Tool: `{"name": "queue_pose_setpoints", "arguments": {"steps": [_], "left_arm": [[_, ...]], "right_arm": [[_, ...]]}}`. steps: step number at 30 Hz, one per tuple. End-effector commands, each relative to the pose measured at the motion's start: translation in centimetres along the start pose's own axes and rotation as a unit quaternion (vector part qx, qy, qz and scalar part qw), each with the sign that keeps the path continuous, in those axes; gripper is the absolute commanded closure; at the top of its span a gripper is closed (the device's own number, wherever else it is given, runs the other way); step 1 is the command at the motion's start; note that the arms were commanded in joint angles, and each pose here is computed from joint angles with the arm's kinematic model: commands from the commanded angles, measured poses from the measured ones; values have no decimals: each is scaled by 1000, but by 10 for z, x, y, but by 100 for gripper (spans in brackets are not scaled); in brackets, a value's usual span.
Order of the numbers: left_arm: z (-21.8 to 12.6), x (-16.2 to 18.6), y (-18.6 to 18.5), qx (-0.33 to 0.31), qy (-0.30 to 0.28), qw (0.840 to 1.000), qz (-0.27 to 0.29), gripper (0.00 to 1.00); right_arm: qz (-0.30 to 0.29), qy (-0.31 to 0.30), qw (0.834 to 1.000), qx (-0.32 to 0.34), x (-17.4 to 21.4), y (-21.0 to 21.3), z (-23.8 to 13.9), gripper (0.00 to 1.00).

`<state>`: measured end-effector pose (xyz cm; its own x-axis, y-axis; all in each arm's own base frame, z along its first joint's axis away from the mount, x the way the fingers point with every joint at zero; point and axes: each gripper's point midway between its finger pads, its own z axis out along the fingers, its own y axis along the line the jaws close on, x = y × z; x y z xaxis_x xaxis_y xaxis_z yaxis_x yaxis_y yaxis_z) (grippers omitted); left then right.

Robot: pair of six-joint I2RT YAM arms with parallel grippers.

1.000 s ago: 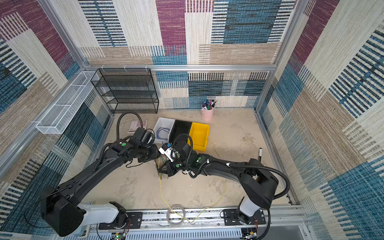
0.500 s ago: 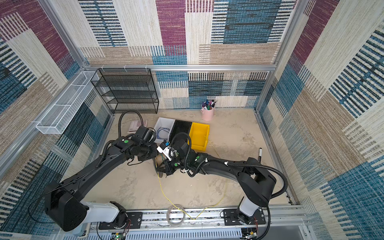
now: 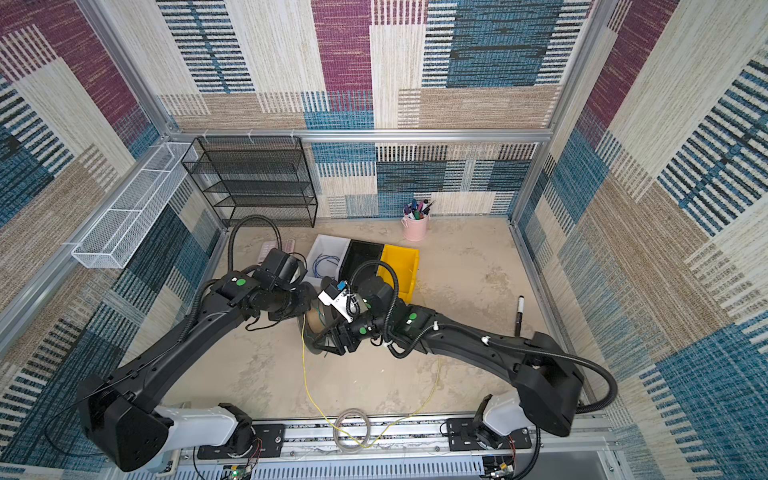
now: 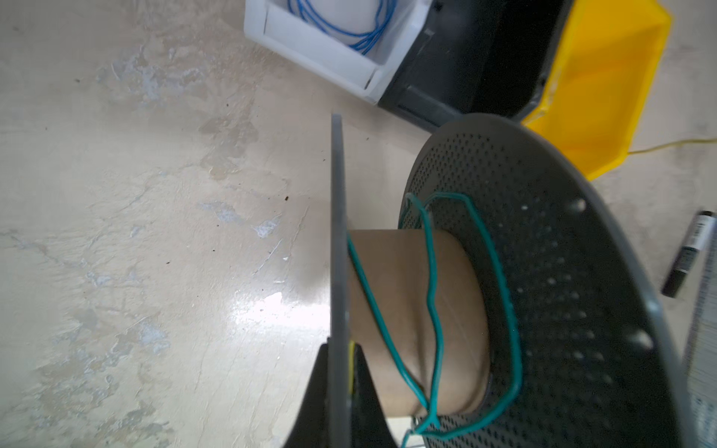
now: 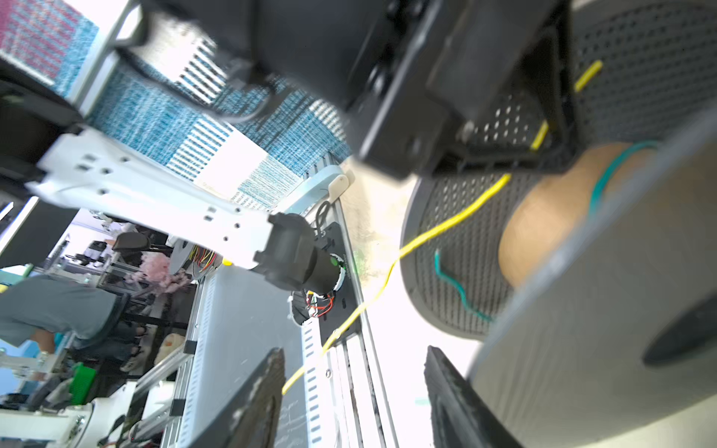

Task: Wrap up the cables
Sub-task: 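Pull the yellow cable toward the robot with the right gripper while left holds spool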

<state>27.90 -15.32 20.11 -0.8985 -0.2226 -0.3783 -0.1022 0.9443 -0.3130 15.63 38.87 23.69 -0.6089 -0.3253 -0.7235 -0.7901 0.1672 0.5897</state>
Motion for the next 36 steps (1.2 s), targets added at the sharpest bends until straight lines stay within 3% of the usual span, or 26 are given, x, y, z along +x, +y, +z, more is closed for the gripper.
{"name": "queue_pose_setpoints", "arguments": {"steps": [1, 7, 13, 21, 22, 23, 32, 36], "left_arm": [[-25, -17, -21, 59, -25, 998, 16, 100], [-63, -46, -47, 112, -56, 992, 28, 100], [-78, -63, -56, 129, -69, 989, 29, 100], [-90, -76, -62, 143, -81, 986, 8, 100], [-90, -77, -62, 141, -82, 987, 7, 100], [-90, -78, -61, 138, -82, 987, 6, 100], [-92, -85, -59, 127, -86, 988, -4, 100], [-95, -87, -60, 132, -90, 987, -4, 100]], "right_arm": [[-9, 48, 999, 9, 30, 6, -19, 36], [11, 73, 996, -50, 72, 21, -31, 34], [-12, 66, 989, -129, 79, 50, -40, 31], [-44, 69, 985, -152, 93, 58, -27, 29], [-48, 70, 984, -158, 94, 60, -25, 21], [-55, 74, 982, -166, 96, 65, -22, 19], [-75, 94, 971, -205, 110, 88, -7, 28], [-68, 96, 974, -191, 116, 81, -6, 47]]}}
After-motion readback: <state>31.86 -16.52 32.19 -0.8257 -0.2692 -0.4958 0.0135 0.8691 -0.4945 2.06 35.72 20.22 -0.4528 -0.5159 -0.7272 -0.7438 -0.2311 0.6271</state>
